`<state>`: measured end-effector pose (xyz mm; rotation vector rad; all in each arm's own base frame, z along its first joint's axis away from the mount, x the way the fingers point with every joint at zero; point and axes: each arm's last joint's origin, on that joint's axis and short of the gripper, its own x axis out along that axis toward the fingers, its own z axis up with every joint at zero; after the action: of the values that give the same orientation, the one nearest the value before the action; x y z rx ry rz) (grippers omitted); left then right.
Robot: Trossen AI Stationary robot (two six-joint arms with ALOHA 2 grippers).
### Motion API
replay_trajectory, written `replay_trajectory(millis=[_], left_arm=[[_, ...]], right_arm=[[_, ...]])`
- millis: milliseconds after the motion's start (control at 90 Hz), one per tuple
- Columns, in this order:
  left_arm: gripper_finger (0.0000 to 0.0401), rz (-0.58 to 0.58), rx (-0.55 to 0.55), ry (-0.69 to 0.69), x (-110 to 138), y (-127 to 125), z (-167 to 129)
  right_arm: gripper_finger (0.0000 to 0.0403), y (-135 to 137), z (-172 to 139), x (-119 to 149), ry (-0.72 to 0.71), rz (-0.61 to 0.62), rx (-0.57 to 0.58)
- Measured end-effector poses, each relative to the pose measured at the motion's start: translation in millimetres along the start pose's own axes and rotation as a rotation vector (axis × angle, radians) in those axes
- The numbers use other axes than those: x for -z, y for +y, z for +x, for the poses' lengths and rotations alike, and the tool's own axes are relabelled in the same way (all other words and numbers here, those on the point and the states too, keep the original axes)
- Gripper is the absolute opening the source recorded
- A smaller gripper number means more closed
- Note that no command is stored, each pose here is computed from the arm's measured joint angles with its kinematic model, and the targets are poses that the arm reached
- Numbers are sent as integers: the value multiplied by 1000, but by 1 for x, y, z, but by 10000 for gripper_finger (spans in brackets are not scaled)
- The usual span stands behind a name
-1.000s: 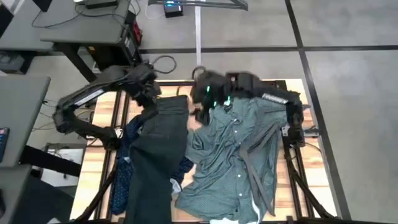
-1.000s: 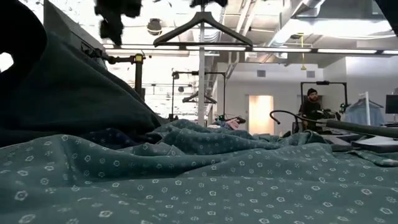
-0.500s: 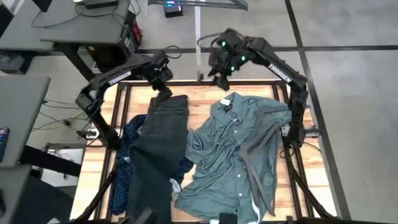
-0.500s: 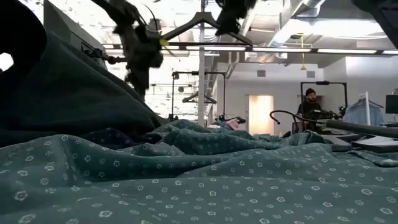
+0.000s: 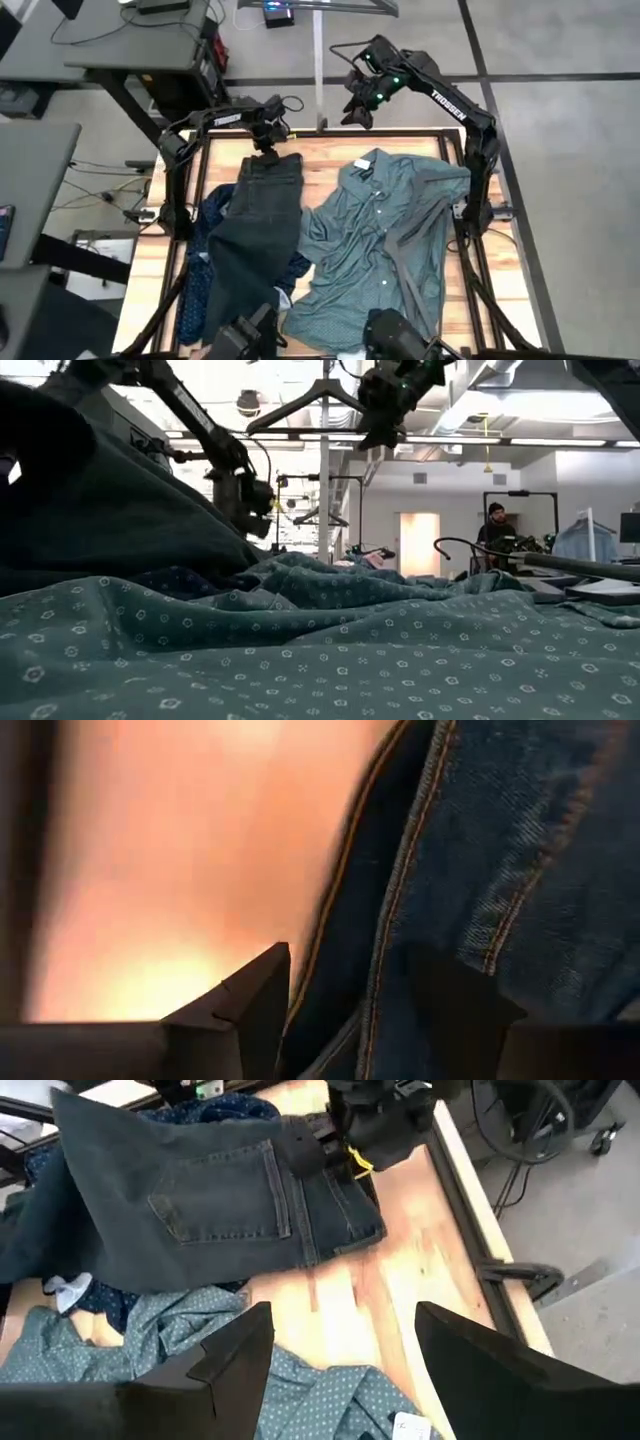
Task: Hang clothes
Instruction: Hang the black pants on the rack
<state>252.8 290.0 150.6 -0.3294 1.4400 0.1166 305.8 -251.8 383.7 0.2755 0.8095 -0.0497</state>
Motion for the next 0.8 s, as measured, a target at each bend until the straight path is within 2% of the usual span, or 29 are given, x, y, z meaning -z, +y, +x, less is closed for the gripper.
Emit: replay_trajectory(millis=[111, 378, 522, 644, 800], left_arm=[[182, -20, 116, 12, 2, 0, 13], [182, -5, 199, 15, 1, -8, 3], [182, 22, 154, -2, -2, -12, -6], [182, 46, 125, 2, 0, -15, 7], [182, 110, -2, 53, 2, -24, 24]], right_arm=[[230, 1, 5, 0, 2, -6, -6], [230, 1, 7, 2, 9, -17, -5], [230, -2, 6, 3, 14, -10, 0], [230, -1, 6, 3, 11, -16, 0], [230, -1, 6, 3, 15, -13, -1]])
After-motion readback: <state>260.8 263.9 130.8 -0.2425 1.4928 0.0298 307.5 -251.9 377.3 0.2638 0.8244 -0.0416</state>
